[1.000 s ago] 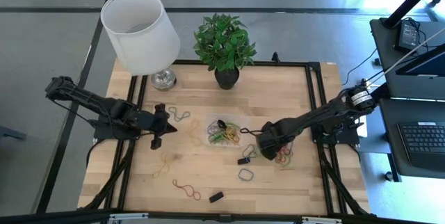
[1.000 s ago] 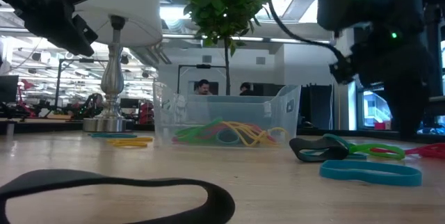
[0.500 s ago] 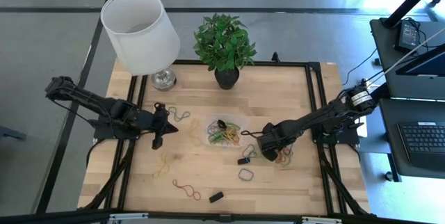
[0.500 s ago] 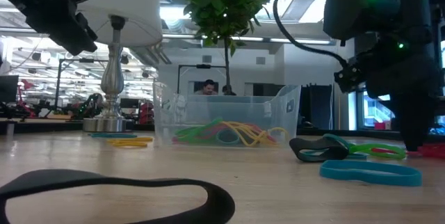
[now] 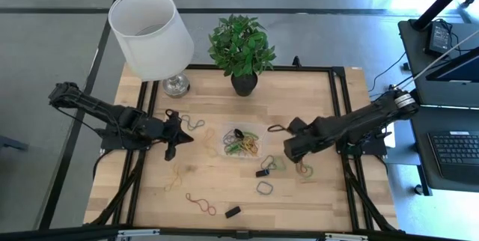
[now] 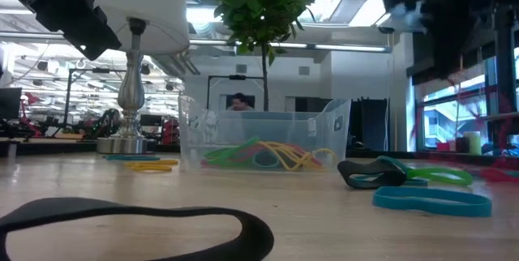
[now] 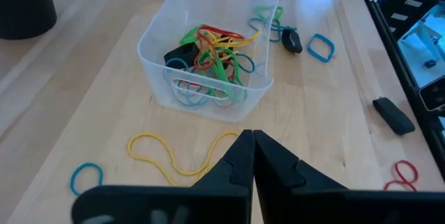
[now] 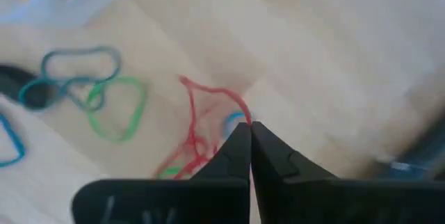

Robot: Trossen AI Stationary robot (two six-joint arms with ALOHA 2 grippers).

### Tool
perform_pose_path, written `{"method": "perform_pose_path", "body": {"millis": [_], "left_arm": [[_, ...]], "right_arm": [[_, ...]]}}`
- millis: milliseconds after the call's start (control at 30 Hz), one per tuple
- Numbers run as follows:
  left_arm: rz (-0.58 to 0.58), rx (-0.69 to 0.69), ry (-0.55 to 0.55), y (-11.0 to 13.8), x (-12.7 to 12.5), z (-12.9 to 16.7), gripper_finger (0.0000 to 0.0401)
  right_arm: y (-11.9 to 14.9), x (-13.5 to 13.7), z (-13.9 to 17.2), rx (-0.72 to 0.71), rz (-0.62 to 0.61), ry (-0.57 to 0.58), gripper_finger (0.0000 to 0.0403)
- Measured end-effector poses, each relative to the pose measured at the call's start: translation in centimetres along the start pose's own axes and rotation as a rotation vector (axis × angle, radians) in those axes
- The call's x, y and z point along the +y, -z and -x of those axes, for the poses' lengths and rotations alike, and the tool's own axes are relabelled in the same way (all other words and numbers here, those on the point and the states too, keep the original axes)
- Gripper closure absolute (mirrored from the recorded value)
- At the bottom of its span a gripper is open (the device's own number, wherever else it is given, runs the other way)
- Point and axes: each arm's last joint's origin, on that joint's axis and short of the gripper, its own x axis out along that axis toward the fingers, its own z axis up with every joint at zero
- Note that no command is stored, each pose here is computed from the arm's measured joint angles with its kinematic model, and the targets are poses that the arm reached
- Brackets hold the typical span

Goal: Pick and place rubber bands into bin
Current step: Put the red rubber band into the transparent container

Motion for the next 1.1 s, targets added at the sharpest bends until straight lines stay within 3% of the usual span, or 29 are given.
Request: {"method": "perform_pose_path", "body": {"millis": [400,1100], "left_arm": [[0.029,0.004,0.007,0.0,0.0,0.0,0.0398],[0.028,0.005,0.006,0.0,0.0,0.0,0.0399]], "right_arm": [[-1.5,-2.1,6.1,-0.183,-0.042,0.043,0.0401],[-1.6,-1.9,6.3,-0.199,-0.058,0.009,0.0382]]}}
